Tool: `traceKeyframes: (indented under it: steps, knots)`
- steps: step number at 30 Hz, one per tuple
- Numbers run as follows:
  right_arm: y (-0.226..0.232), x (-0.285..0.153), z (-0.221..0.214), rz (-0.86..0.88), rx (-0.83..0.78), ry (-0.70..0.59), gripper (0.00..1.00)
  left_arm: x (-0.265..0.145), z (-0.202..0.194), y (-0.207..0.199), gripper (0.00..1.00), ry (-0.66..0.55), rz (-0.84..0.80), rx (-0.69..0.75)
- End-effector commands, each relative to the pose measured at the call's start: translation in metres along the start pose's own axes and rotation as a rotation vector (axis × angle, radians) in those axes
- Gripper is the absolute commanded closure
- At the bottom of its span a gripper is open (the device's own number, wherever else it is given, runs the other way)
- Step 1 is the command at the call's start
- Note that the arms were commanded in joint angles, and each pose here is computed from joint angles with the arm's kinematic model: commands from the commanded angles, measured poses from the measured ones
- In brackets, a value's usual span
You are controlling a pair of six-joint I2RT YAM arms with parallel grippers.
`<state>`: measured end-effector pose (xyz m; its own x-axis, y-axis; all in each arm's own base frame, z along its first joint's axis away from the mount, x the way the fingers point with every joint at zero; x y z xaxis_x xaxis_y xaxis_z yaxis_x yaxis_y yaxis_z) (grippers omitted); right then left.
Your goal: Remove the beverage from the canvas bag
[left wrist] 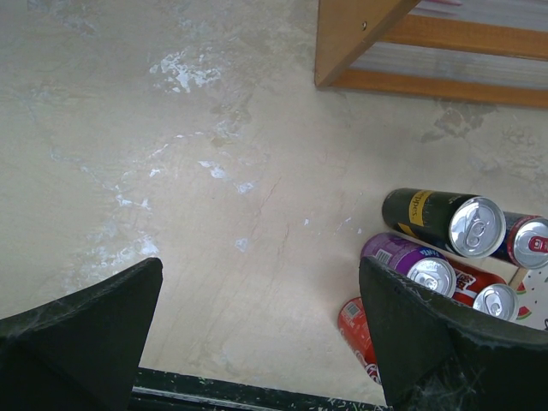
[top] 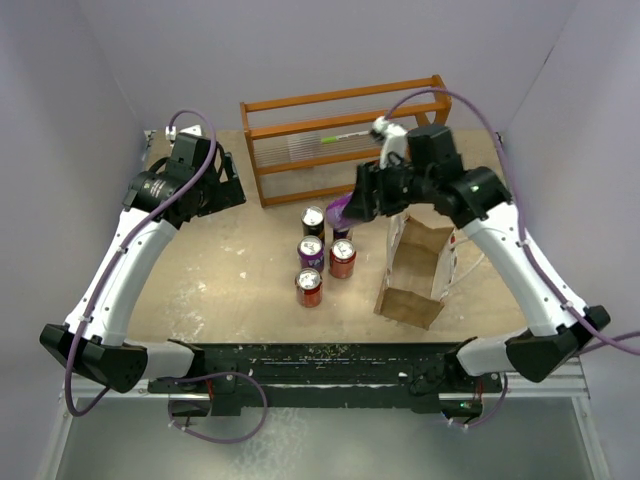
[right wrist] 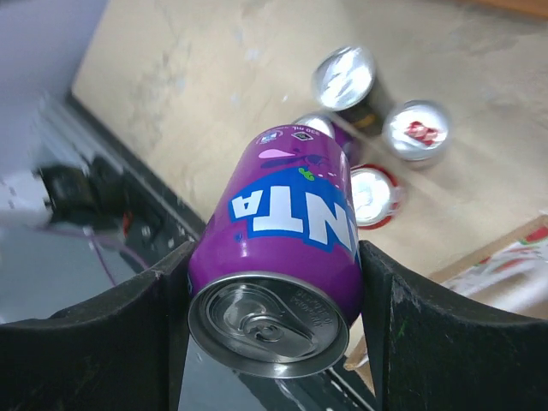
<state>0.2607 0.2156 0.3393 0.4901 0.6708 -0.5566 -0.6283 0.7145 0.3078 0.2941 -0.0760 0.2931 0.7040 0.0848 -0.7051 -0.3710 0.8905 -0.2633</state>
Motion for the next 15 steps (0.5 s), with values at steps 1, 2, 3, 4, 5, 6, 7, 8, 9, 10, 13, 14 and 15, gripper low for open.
traceKeyframes:
  steps: [1,2,3,4,5,6,7,8,9,10,13,14,15]
  knots:
    - [0.049,0.017,-0.02,0.096,-0.228,0.073,1.0,-0.006,0.01,-0.004,0.01,-0.038,-0.033,-0.025]
    - [0.054,0.024,-0.028,0.102,-0.234,0.096,1.0,-0.007,0.011,-0.004,0.01,-0.038,-0.033,-0.023]
    - [0.055,0.03,-0.035,0.105,-0.234,0.107,1.0,-0.007,0.011,-0.003,0.01,-0.04,-0.032,-0.021]
    - [0.056,0.034,-0.041,0.101,-0.235,0.115,1.0,-0.008,0.011,-0.003,0.01,-0.041,-0.03,-0.019]
    - [0.056,0.037,-0.045,0.096,-0.24,0.122,1.0,-0.009,0.011,-0.001,0.01,-0.042,-0.027,-0.018]
    - [0.056,0.039,-0.05,0.09,-0.246,0.135,1.0,-0.01,0.011,0.0,0.01,-0.042,-0.022,-0.016]
    - [0.054,0.041,-0.055,0.082,-0.259,0.148,1.0,-0.01,0.01,0.001,0.01,-0.043,-0.02,-0.014]
    - [0.054,0.043,-0.061,0.071,-0.273,0.168,1.0,-0.011,0.01,0.003,0.01,-0.042,-0.015,-0.013]
    - [0.053,0.045,-0.068,0.064,-0.294,0.193,1.0,-0.012,0.009,0.004,0.01,-0.043,-0.014,-0.012]
    - [0.052,0.047,-0.074,0.055,-0.313,0.22,1.0,-0.012,0.009,0.005,0.01,-0.043,-0.012,-0.01]
    - [0.05,0.051,-0.094,0.037,-0.365,0.288,1.0,-0.014,0.009,0.007,0.01,-0.046,-0.007,-0.012]
    - [0.048,0.052,-0.098,0.028,-0.371,0.3,1.0,-0.015,0.009,0.008,0.01,-0.049,-0.007,-0.012]
    - [0.047,0.052,-0.101,0.022,-0.374,0.308,1.0,-0.015,0.009,0.008,0.01,-0.049,-0.005,-0.012]
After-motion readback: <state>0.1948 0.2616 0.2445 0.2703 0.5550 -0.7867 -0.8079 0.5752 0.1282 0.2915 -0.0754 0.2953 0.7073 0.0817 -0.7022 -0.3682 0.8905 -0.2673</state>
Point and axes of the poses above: each gripper's point midway between its finger pads, its own x axis out along the fingers, its own y axis along the line the jaws close on, z = x × y, the point moved 2 cm from there along -x, back along the fingers, and after that the axes turned 9 degrees about -x, right-handed, at the moved point
